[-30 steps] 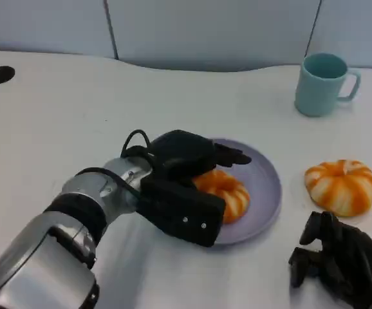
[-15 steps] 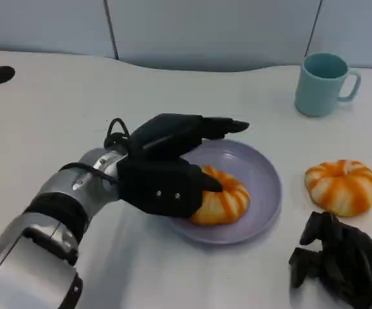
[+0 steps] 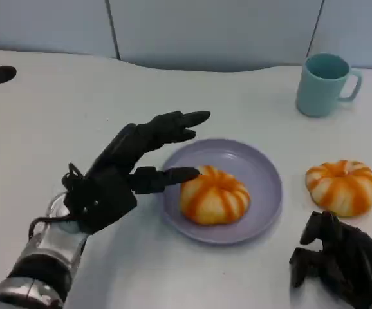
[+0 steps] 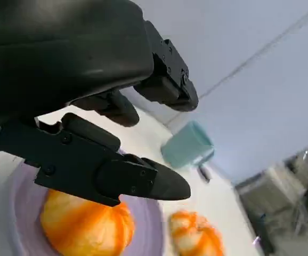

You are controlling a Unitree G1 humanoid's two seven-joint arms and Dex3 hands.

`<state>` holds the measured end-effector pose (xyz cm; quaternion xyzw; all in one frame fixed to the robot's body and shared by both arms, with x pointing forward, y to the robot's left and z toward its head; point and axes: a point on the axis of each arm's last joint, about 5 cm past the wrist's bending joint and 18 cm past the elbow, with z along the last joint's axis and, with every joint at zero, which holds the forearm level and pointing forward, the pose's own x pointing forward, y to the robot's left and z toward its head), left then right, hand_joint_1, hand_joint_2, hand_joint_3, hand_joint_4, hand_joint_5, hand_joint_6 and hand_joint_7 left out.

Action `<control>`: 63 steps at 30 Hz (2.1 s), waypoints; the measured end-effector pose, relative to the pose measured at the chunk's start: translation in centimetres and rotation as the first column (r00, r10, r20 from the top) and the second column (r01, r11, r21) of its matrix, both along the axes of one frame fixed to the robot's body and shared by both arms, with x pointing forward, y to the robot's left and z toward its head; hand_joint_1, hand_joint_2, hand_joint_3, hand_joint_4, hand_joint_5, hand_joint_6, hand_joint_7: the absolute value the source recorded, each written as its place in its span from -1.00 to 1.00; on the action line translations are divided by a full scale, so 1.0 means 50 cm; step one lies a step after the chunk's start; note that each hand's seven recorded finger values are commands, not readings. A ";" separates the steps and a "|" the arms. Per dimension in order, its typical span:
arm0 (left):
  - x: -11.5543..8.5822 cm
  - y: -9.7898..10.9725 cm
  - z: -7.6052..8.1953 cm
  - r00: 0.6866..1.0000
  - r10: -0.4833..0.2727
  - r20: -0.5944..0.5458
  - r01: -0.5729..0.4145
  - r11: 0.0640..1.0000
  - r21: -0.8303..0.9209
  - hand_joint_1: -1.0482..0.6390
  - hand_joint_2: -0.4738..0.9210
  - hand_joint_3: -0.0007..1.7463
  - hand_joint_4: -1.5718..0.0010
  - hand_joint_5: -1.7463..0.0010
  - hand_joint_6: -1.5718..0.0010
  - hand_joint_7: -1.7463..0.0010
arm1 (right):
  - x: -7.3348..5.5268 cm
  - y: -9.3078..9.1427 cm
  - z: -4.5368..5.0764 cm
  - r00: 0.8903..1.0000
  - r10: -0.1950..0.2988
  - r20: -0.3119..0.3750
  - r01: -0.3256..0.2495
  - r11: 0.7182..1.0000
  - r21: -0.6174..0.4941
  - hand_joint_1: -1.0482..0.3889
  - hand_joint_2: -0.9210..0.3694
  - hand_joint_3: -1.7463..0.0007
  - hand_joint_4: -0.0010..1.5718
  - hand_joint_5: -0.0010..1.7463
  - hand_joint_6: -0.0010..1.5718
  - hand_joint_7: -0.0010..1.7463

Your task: Grasp the bread from the table and place it into the plate.

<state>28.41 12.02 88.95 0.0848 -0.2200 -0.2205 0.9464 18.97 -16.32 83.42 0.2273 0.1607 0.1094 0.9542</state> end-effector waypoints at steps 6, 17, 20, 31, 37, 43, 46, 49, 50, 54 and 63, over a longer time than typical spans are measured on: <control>-0.053 0.020 -0.054 0.987 0.073 -0.146 -0.114 0.949 -0.295 -0.38 1.00 -0.64 -0.01 0.15 -0.01 0.79 | 0.000 -0.003 0.002 1.000 -0.003 -0.015 0.004 1.000 0.004 -0.21 -1.00 0.50 0.61 0.55 0.47 0.45; -0.099 0.068 -0.060 0.908 -0.076 -0.411 -0.190 0.801 -0.568 -0.15 0.99 -0.60 0.07 -0.34 -0.12 0.52 | -0.003 -0.002 0.005 1.000 0.009 -0.027 -0.009 1.000 0.000 -0.20 -1.00 0.48 0.59 0.56 0.47 0.46; -0.117 0.080 -0.062 0.882 -0.061 -0.468 -0.245 0.789 -0.563 -0.10 0.73 -0.20 0.06 -0.61 0.10 -0.13 | -0.004 -0.002 0.005 1.000 0.014 -0.027 -0.014 1.000 0.002 -0.19 -1.00 0.47 0.59 0.56 0.45 0.45; -0.159 0.093 -0.091 0.820 -0.031 -0.571 -0.334 0.784 -0.523 -0.11 0.67 0.06 0.03 -0.99 0.24 -0.68 | -0.005 -0.006 0.002 1.000 0.019 -0.020 -0.019 1.000 0.004 -0.20 -1.00 0.48 0.59 0.55 0.44 0.45; -0.166 0.093 -0.100 0.803 0.007 -0.596 -0.356 0.807 -0.471 -0.11 0.62 0.12 -0.03 -1.00 0.22 -0.72 | -0.006 -0.010 0.000 1.000 0.009 -0.015 -0.009 1.000 0.004 -0.19 -1.00 0.46 0.59 0.57 0.45 0.45; -0.170 0.091 -0.109 0.781 0.064 -0.621 -0.380 0.837 -0.393 -0.12 0.47 0.32 -0.11 -1.00 0.20 -0.78 | -0.003 -0.011 -0.001 1.000 -0.021 -0.021 0.021 1.000 0.017 -0.19 -1.00 0.49 0.62 0.53 0.48 0.43; -0.172 0.091 -0.115 0.775 0.066 -0.629 -0.385 0.838 -0.386 -0.11 0.44 0.36 -0.12 -1.00 0.19 -0.79 | -0.002 -0.011 -0.001 1.000 -0.024 -0.016 0.024 1.000 0.017 -0.19 -1.00 0.48 0.60 0.54 0.47 0.45; -0.174 0.090 -0.122 0.763 0.065 -0.643 -0.391 0.838 -0.380 -0.12 0.43 0.36 -0.09 -1.00 0.20 -0.80 | -0.002 -0.010 -0.002 1.000 -0.028 -0.012 0.028 0.999 0.015 -0.20 -1.00 0.46 0.61 0.55 0.47 0.46; -0.173 0.089 -0.125 0.761 0.065 -0.646 -0.393 0.838 -0.379 -0.12 0.43 0.36 -0.09 -1.00 0.20 -0.80 | -0.001 -0.010 -0.002 1.000 -0.029 -0.011 0.029 0.999 0.015 -0.20 -1.00 0.46 0.61 0.55 0.47 0.46; -0.166 0.087 -0.126 0.763 0.066 -0.643 -0.389 0.841 -0.376 -0.13 0.43 0.36 -0.08 -1.00 0.20 -0.80 | 0.000 -0.010 -0.003 0.999 -0.032 -0.006 0.032 0.999 0.013 -0.20 -1.00 0.46 0.61 0.55 0.47 0.46; -0.162 0.082 -0.127 0.764 0.059 -0.642 -0.382 0.843 -0.377 -0.12 0.41 0.38 -0.10 -1.00 0.22 -0.79 | 0.005 -0.018 -0.004 0.999 -0.033 -0.006 0.033 0.999 0.006 -0.18 -1.00 0.44 0.59 0.58 0.48 0.47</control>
